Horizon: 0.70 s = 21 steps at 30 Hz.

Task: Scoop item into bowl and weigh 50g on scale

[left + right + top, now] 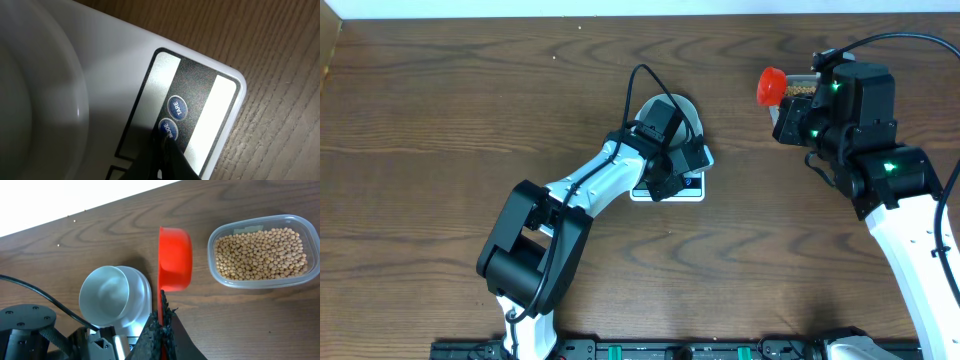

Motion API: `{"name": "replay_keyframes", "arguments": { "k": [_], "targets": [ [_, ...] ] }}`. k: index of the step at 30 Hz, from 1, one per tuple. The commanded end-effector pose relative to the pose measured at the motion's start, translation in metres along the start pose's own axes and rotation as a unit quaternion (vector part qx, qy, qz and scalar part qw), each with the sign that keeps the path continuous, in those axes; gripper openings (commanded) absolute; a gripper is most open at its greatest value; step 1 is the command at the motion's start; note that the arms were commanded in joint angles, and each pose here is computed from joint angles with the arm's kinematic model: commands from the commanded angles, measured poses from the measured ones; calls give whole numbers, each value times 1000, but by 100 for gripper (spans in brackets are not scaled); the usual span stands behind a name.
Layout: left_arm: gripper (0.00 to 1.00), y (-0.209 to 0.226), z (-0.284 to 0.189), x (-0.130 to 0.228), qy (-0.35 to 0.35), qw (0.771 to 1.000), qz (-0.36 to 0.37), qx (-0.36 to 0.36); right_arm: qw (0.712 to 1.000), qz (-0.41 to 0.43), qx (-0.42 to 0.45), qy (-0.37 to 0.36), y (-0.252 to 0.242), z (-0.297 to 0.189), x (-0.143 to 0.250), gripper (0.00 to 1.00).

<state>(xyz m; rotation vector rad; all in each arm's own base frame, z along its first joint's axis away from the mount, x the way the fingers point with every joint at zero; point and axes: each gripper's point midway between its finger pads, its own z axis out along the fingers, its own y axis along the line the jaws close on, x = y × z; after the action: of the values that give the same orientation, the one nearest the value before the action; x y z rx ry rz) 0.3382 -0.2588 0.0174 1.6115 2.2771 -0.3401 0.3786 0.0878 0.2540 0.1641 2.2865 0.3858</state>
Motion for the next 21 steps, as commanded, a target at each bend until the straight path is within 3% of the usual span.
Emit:
{"name": "replay_keyframes", "arguments": {
  "k": [1, 21],
  "targets": [
    [8, -2, 17, 18, 30, 999, -11, 10, 1000, -7, 2, -13, 1, -5, -10, 1],
    [7, -2, 20, 23, 39, 999, -12, 7, 1000, -7, 2, -12, 0, -5, -9, 1]
  ]
}}
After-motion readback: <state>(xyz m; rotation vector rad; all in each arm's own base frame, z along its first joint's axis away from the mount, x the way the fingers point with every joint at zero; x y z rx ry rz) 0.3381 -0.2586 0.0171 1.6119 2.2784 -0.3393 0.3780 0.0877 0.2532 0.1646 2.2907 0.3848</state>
